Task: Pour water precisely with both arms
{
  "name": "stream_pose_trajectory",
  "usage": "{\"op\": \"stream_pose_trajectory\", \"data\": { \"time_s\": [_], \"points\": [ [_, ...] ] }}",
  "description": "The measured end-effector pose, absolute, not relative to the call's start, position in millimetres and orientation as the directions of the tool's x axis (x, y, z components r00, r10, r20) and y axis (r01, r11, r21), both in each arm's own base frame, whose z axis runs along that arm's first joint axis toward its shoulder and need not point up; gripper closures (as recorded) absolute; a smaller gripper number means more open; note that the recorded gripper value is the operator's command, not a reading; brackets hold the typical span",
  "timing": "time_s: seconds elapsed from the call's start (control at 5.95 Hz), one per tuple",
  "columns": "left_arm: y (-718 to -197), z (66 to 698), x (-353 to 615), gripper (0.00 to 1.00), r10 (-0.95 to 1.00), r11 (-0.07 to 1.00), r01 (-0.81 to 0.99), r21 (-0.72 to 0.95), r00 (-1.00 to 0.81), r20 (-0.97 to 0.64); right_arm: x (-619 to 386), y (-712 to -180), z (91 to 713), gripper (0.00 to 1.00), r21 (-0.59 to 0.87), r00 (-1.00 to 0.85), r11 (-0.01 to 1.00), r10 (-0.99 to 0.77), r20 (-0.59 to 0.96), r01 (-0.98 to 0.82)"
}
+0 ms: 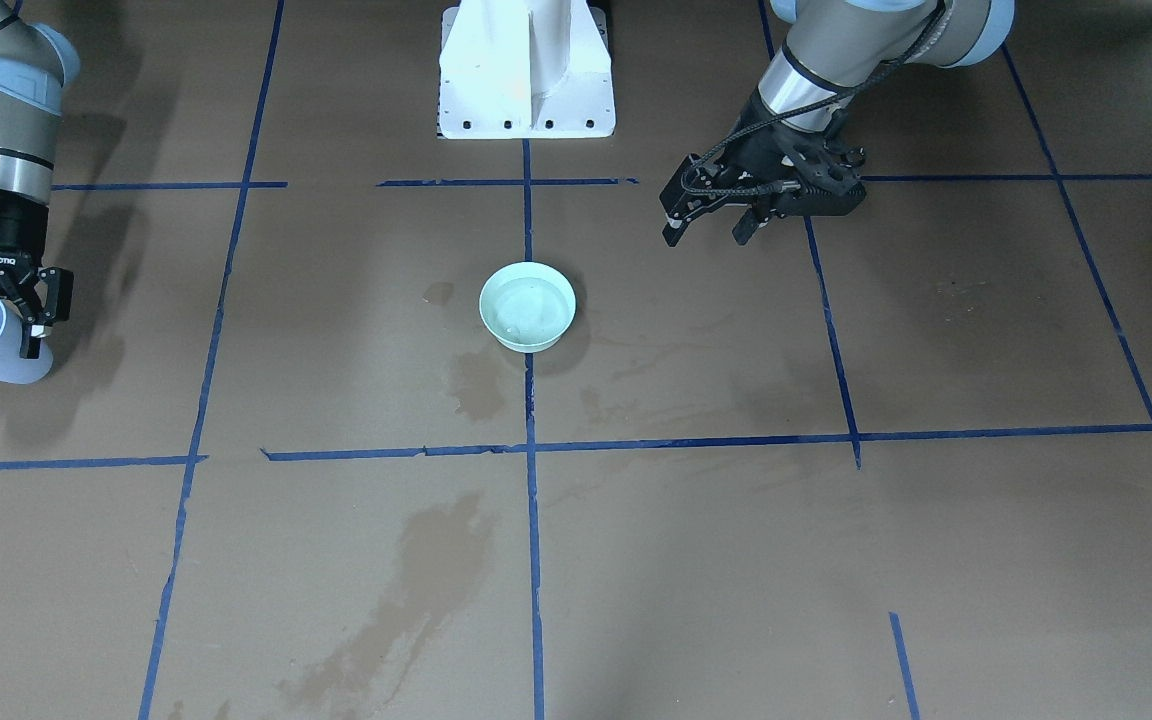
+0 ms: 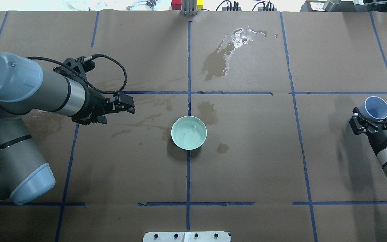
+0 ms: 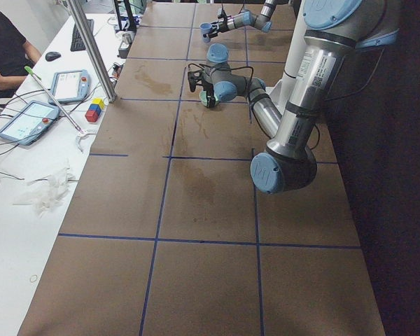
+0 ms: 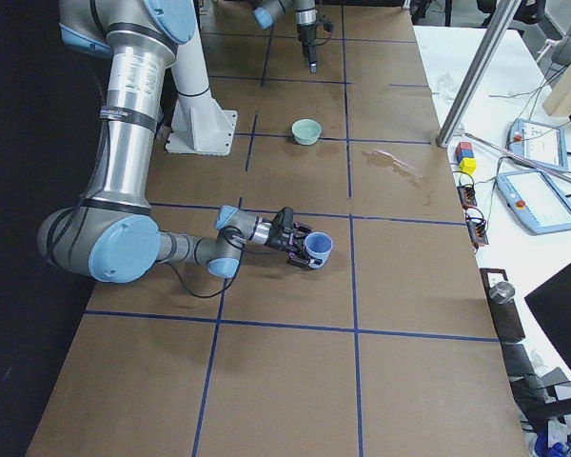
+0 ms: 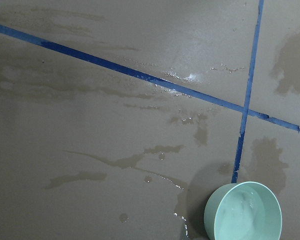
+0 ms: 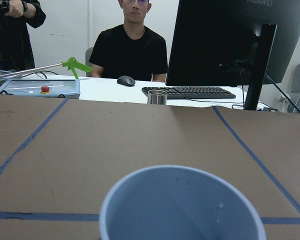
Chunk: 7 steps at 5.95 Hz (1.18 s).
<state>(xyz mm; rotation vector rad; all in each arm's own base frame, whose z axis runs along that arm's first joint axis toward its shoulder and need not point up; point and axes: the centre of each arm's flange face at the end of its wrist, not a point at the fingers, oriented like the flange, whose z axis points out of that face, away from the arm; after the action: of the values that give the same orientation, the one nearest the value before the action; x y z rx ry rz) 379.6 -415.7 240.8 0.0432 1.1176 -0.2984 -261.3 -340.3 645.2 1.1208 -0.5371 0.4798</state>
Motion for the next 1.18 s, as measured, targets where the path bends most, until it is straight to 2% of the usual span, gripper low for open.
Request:
{"op": "stream_pose_trajectory", "data": {
  "time_s": [0.34,0.84,1.01,1.18],
  "points": [
    [-415,241,379,0.0,-0.214,0.959,0.258,-0.115,0.402,-0.89,-260,-344,646,0.94,0.695,0.766,0.36,0.103,0.634,-0.623],
    [-413,244,377,0.0,-0.216,0.959,0.258,-0.116,0.405,-0.888,-277,-353,652,0.94,0.69,0.764,0.363,0.107,0.637,-0.626],
    [-413,244,376,0.0,-0.216,0.959,0.258,-0.116,0.404,-0.889,-279,-355,654,0.76,0.69,0.763,0.363,0.109,0.637,-0.627],
    [-413,244,376,0.0,-0.216,0.959,0.258,-0.116,0.404,-0.889,-278,-356,655,0.01,0.689,0.764,0.364,0.111,0.636,-0.627]
  ]
}}
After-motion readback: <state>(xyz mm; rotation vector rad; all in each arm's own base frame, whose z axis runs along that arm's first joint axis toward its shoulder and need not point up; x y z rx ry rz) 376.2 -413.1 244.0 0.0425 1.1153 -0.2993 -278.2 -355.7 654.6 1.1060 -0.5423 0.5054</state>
